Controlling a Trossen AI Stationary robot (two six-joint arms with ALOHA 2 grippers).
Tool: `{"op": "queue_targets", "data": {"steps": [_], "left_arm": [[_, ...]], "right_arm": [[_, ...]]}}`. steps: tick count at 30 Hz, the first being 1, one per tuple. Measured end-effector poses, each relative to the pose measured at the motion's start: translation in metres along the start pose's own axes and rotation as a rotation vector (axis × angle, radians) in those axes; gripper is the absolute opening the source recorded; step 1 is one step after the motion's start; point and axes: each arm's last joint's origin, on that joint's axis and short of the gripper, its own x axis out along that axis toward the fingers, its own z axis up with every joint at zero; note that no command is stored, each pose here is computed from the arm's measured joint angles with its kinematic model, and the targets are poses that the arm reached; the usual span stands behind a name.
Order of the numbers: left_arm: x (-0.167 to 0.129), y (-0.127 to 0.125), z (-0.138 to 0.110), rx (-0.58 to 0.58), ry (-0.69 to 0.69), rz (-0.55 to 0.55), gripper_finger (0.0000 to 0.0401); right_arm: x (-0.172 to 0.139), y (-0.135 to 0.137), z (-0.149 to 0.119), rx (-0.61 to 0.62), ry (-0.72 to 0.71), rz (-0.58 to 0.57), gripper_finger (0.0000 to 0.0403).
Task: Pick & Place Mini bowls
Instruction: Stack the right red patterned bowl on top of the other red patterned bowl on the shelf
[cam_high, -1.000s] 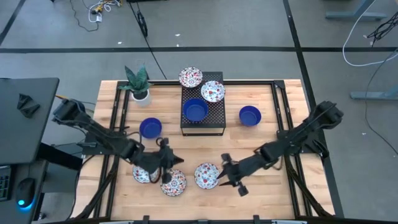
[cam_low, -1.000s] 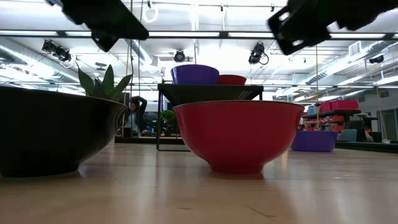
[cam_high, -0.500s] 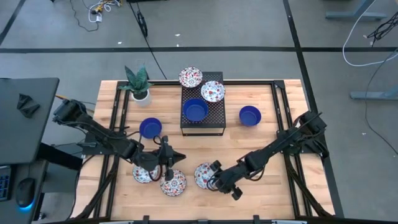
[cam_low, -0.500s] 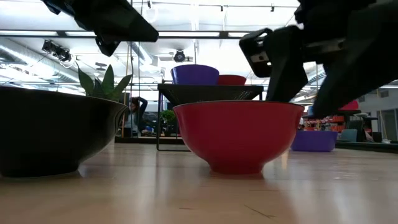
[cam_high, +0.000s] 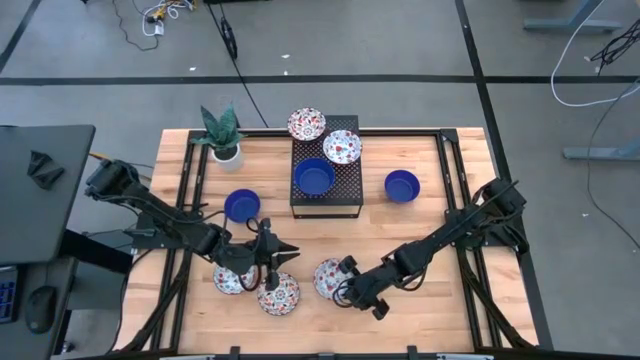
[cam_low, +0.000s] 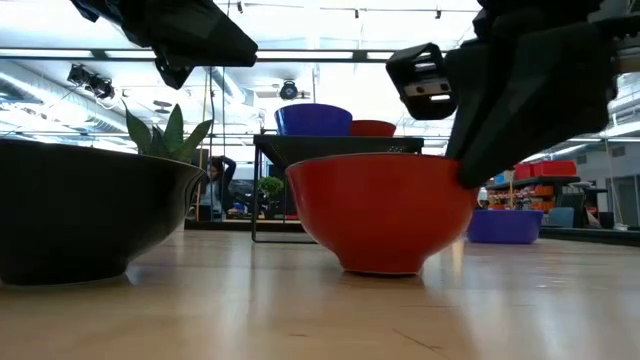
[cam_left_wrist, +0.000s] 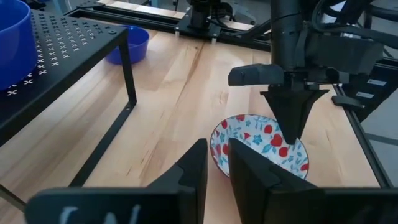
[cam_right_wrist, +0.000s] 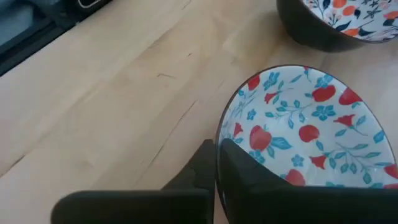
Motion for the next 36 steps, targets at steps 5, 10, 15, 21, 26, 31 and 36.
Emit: {"op": "queue_targets", "data": {"steps": [5,10,15,21,26,31,36], "left_arm": [[0.0,0.0,0.0,-0.001,0.0,0.0,0.0071],[0.0,0.0,0.0,-0.004,-0.001,-0.001,0.0071],[0.0,0.0,0.0,-0.003,-0.001,-0.001,0.0071],[0.0,0.0,0.0,0.003,-0.002,0.0,0.0071],[0.0,0.0,0.001,0.056,-0.004,0.003,0.0071],[0.004,0.006,0.003,0.073,-0.015,0.035,0.0071],[0.01,0.015,0.007,0.062,-0.024,0.083,0.0071]], "right_arm": [[-0.018,0.01,0.007,-0.012,-0.002,0.0,0.0007],[-0.069,0.012,0.021,0.017,-0.073,-0.019,0.0003],[-0.14,-0.003,0.037,0.037,-0.168,-0.214,0.0002],[-0.211,-0.063,0.051,0.066,-0.082,-0.489,0.0002],[-0.236,-0.124,0.035,0.076,0.013,-0.573,0.0001],[-0.238,-0.174,0.002,0.113,0.067,-0.537,0.0001],[-0.223,-0.208,-0.022,0.14,0.141,-0.532,0.0002]]}}
